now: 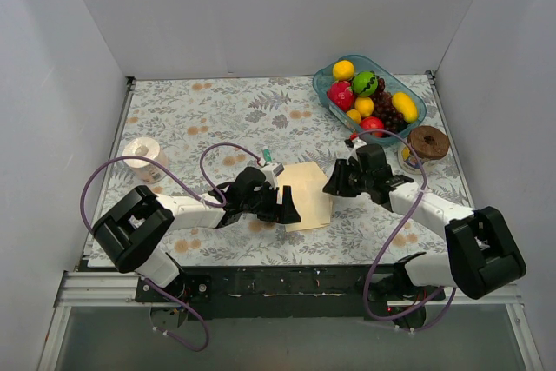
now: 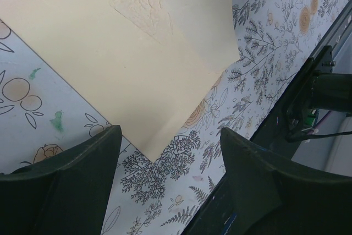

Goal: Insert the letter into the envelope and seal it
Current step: Place the 1/2-folded letter in the envelope.

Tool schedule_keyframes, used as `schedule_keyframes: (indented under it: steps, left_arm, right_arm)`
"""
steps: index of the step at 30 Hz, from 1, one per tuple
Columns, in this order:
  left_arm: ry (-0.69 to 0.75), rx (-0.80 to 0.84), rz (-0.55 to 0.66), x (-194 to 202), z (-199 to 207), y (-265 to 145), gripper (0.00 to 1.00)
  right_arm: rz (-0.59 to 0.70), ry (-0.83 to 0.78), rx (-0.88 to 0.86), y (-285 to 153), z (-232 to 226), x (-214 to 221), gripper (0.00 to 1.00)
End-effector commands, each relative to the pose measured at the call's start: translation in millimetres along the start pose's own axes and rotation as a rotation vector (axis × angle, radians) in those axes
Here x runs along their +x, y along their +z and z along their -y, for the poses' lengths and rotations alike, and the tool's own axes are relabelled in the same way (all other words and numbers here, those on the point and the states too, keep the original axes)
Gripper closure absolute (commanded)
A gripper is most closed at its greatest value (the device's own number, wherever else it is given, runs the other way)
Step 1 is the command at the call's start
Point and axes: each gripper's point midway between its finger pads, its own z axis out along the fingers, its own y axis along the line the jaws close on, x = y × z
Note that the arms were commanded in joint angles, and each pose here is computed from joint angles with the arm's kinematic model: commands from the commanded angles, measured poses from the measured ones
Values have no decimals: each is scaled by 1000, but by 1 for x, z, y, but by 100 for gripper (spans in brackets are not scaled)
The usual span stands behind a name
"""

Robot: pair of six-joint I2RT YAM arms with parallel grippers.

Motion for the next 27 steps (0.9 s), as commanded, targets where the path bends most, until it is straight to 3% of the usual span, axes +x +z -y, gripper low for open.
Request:
schedule_keyframes:
  steps: [1,16,27]
  left_arm:
    - [2,-50,-22,8,-9,-6,28]
    - [8,-57,-22,4,-8,-4,28]
    - [19,-52,-28,1,-5,-1,28]
  right_arm:
    - [15,-23,21,2,2,-8,61]
    - [-29,-13,42,18,12,2,65]
    - [-58,-10,43,23,15,10,73]
